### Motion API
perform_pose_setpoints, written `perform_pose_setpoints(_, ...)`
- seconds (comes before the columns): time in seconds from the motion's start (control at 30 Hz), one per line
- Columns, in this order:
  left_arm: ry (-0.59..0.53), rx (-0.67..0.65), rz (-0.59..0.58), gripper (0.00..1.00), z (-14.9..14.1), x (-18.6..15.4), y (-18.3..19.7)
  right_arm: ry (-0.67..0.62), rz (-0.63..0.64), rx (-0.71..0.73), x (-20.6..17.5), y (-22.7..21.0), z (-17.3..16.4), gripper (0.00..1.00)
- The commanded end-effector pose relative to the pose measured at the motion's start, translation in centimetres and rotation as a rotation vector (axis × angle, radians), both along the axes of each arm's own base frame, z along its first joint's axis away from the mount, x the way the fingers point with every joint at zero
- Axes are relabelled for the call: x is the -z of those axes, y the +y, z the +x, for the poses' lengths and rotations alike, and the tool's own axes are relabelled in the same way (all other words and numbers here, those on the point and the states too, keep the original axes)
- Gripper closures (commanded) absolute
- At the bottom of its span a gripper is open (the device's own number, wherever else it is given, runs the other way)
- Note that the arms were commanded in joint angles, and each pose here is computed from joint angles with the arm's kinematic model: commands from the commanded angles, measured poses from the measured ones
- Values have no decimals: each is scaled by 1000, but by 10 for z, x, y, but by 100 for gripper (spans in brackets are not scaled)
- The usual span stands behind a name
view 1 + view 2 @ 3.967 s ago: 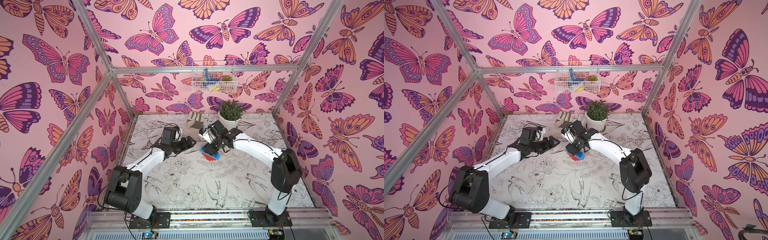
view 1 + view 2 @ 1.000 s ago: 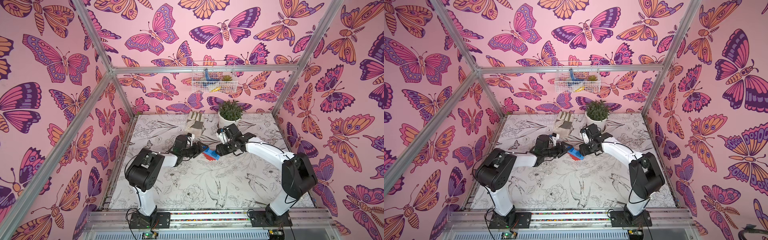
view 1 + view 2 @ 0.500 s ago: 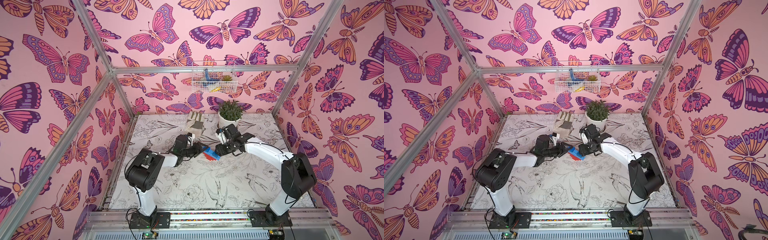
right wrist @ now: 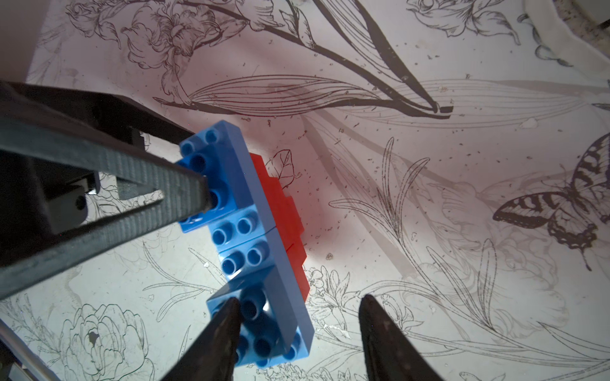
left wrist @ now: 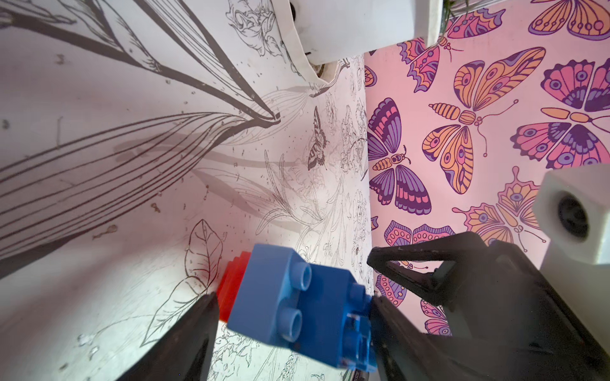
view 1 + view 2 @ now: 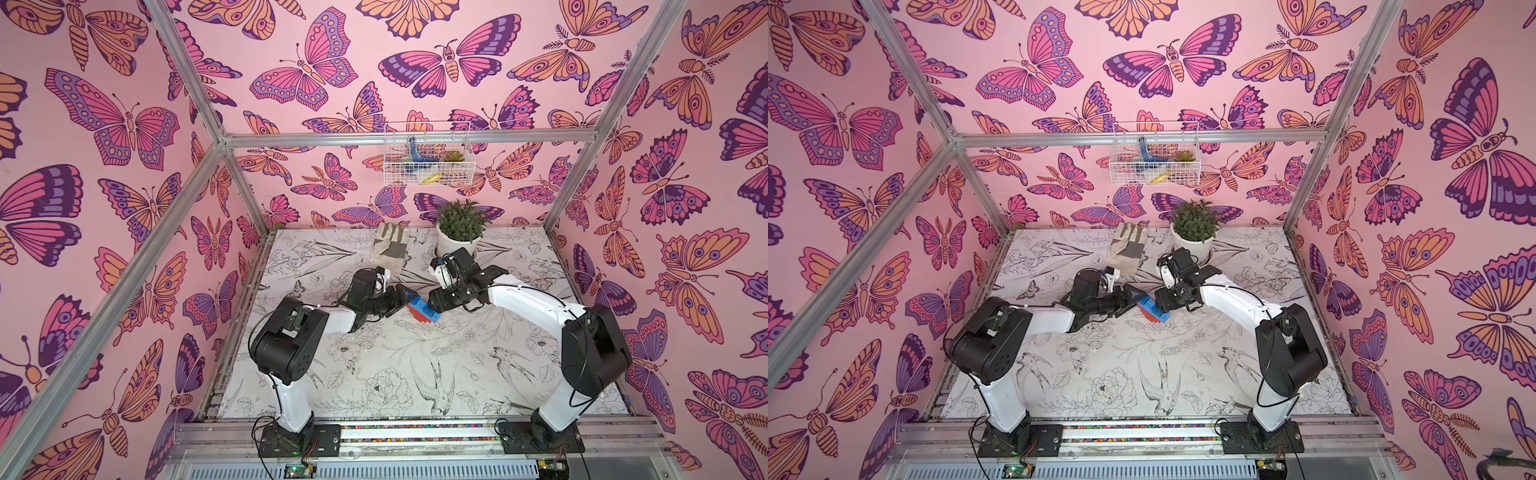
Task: Assemble a heart with lego
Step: Assemble the lego brick with the lego brick.
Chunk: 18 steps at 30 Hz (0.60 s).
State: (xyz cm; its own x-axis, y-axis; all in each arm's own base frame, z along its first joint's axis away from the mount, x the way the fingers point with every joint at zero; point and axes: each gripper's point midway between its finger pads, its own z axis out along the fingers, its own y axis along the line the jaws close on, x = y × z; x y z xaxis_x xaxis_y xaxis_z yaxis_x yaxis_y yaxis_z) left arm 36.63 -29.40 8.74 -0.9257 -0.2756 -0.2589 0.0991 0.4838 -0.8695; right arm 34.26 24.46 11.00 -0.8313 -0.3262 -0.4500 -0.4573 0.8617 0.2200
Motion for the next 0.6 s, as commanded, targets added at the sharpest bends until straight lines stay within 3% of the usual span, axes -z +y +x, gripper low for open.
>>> perform_pose_setpoints(0.0,2,15,33,17,-5,-5,2,-22,50,-5,-20,11,6,34)
perform_pose_setpoints(0.27,-28,-53,72,4,5,-21,27,-53,66,-112,-25,11,-9,29)
perform_pose_setpoints(0.57,-88,-107,139,0,-1,-37,56,-75,36,-199,10,13,-24,26)
